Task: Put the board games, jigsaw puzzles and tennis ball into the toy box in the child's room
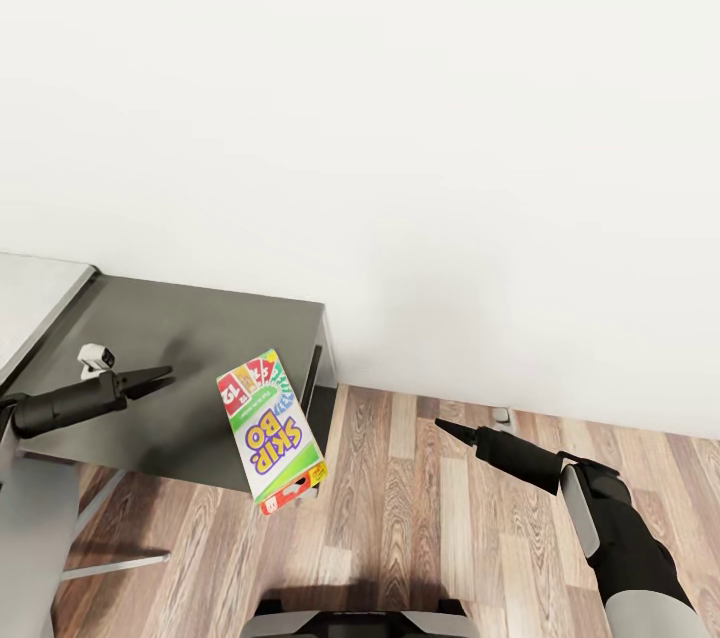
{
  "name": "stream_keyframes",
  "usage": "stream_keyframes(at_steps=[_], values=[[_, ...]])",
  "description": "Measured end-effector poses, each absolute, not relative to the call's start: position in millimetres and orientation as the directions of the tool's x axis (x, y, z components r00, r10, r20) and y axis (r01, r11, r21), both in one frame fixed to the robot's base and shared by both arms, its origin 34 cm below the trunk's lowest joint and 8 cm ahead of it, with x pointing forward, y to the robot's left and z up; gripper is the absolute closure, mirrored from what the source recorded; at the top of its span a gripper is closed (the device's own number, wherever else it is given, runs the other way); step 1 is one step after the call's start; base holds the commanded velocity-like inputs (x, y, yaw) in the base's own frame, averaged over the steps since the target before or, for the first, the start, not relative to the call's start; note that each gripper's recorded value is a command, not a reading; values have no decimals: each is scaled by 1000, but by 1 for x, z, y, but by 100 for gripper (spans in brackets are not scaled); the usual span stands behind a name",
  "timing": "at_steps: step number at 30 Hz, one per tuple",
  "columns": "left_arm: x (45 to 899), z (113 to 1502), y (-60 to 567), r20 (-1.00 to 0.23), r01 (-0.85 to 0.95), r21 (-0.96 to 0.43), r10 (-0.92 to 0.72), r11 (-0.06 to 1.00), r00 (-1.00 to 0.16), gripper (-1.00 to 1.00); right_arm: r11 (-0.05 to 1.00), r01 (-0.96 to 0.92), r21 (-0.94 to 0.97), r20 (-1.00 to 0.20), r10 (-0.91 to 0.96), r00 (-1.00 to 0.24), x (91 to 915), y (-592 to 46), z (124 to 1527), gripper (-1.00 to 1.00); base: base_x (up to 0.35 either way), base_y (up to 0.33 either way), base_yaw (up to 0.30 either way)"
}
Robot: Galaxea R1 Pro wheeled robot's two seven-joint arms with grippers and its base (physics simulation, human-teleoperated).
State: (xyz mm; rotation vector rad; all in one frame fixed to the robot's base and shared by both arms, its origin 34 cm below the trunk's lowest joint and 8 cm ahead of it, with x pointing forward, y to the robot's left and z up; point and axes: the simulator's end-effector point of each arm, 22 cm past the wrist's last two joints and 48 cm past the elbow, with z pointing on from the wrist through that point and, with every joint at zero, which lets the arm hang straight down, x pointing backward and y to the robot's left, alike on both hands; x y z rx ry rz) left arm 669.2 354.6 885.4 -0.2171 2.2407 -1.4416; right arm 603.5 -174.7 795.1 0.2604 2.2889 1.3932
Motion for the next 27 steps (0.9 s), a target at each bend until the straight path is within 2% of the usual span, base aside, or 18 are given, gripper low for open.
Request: stream_keyframes(at_steps=[27], values=[[673,909,354,-344,163,-880,-360,447,-867,-100,489,-141,861,-354,375,-857,615,-176,816,-100,0,0,0]])
